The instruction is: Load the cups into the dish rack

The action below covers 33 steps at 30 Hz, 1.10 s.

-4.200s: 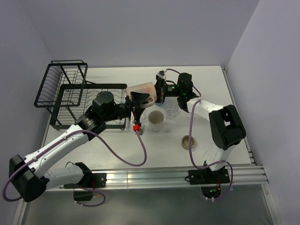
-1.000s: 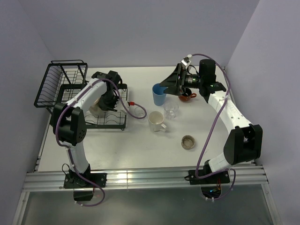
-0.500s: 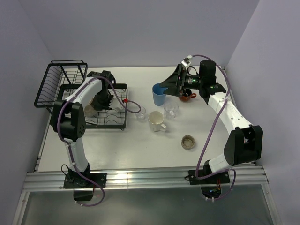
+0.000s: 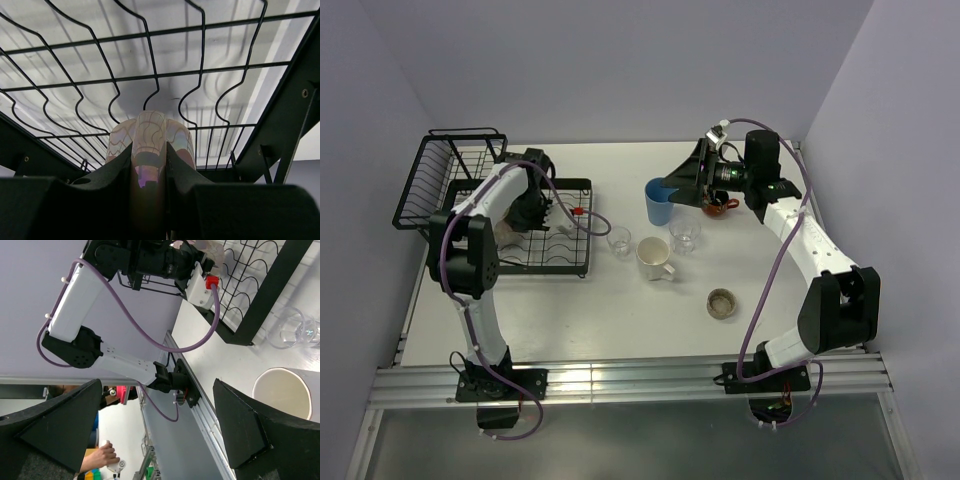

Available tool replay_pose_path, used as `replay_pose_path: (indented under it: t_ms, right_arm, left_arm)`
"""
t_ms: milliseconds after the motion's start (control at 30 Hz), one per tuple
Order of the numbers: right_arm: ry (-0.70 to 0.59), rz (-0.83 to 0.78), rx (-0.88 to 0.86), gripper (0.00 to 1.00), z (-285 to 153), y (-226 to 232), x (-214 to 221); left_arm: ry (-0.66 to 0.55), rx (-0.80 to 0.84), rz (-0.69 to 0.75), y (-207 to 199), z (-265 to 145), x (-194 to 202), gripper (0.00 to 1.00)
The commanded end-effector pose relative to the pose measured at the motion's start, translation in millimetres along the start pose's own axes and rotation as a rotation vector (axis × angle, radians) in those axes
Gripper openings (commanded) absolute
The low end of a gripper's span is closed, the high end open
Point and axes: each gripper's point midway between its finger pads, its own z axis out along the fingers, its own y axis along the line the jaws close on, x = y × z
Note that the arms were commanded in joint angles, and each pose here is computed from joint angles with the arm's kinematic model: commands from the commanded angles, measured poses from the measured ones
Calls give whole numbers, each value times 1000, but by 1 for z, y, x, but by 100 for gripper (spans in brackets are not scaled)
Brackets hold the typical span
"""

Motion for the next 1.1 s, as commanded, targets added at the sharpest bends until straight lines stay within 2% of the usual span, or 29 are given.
replay_pose_path:
  t_ms: [0,400,700,1067]
  right_arm:
    - [-5,-65,-43,100,-5,18,3]
    - [-2,-61,-51,100,-4,17,3]
    - [1,-57,-54,100,-5,17,5]
    - [15,-45,-53,100,-4,11,7]
  left_arm:
    - [73,-9,15,1,-7,20,0]
    - [105,26,-39,-16,0,28,0]
    - [87,-18,18,20,-15,26,0]
    - [118,-49,72,57,-6,32,0]
